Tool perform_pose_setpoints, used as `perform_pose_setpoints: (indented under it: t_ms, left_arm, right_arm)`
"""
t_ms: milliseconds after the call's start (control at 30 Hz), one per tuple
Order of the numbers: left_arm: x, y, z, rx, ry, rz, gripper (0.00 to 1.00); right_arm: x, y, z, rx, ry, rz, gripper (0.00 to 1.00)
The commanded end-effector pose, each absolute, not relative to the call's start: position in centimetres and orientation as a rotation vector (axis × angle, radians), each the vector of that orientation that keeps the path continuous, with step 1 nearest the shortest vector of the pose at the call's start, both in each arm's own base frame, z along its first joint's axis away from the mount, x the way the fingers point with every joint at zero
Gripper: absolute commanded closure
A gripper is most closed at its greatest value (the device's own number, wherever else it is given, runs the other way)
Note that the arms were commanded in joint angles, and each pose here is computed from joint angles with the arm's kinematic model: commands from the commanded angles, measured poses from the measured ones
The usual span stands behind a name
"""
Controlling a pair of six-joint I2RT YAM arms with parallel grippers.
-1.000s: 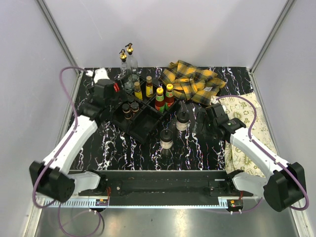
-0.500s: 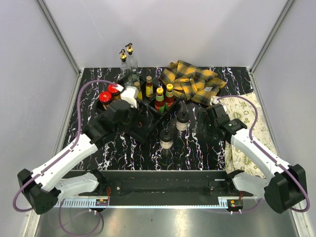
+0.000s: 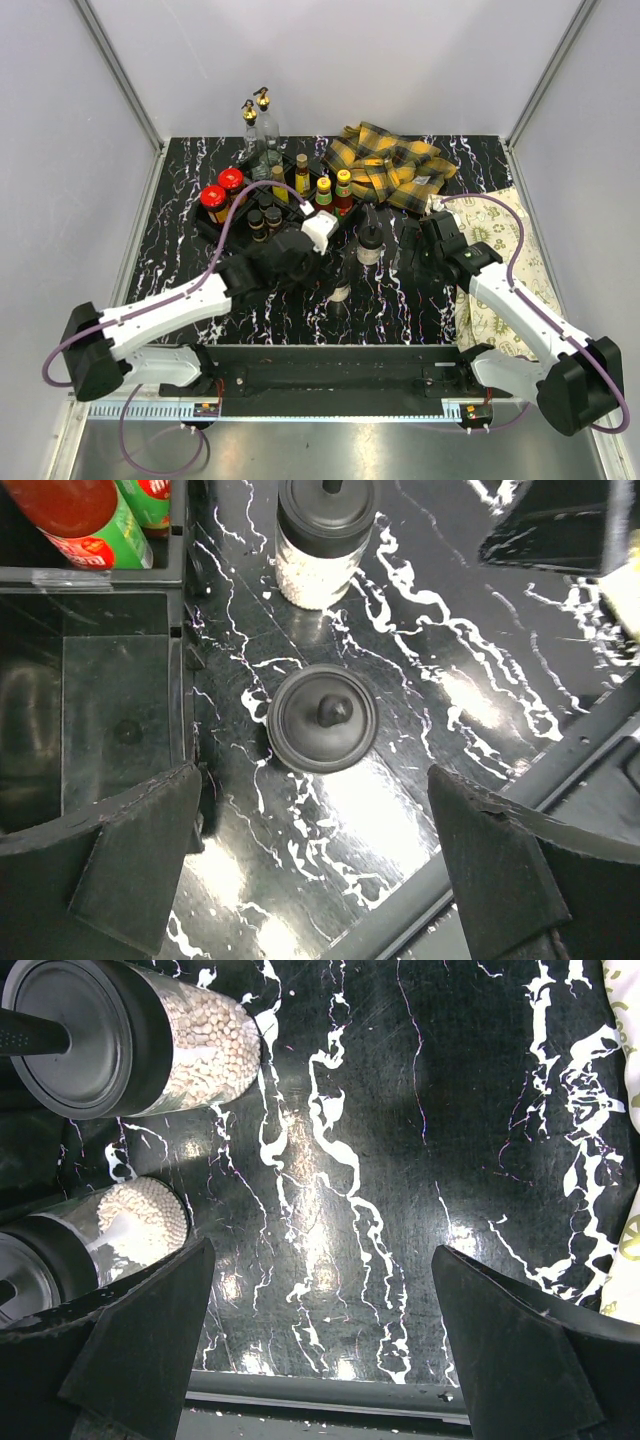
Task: Organize the condiment bottles
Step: Pick up the bottle from the center of the board.
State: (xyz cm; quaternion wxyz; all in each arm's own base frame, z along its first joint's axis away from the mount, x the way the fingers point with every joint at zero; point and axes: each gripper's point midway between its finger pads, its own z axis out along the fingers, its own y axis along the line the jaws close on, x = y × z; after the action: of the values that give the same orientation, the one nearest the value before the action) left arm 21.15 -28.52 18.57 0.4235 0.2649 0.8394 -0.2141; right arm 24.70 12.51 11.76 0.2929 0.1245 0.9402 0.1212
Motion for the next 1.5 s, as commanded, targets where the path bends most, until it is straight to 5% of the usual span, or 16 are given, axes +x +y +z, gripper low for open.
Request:
perform_pose_setpoints:
  t_ms: [0, 633, 967, 1133, 1200, 1467]
  left_arm:
    - [22.4, -30.4, 17.7, 0.682, 2.076, -0.526, 0.01]
    - [24.1, -33.5, 12.3, 0.729, 2.164, -0.453, 0.04]
    - [24.1, -33.4, 12.6, 0.718, 2.159, -0.455, 0.48]
    - [24.1, -33.1, 13.6, 0.709, 2.145, -0.463, 0.89]
    - [23.9, -32.9, 14.4, 0.704, 2.133, -0.47, 0.98]
    - [23.9, -30.8, 20.1, 0.633, 2.032, -0.47, 1.0]
  right_arm:
    - [25.1, 12.4, 11.9, 0.353, 2.493, 0.324, 0.0]
    - [25.4, 12.2, 10.9, 0.351, 2.521, 0.276, 0.0]
    - [25.3, 12.2, 10.8, 0.355, 2.526, 0.277, 0.0]
    - [25.2, 12.3, 10.9, 0.357, 2.524, 0.283, 0.0]
    - [25.2, 12.3, 10.8, 0.358, 2.525, 0.286, 0.0]
    - [25.2, 12.3, 10.9, 0.36, 2.521, 0.291, 0.0]
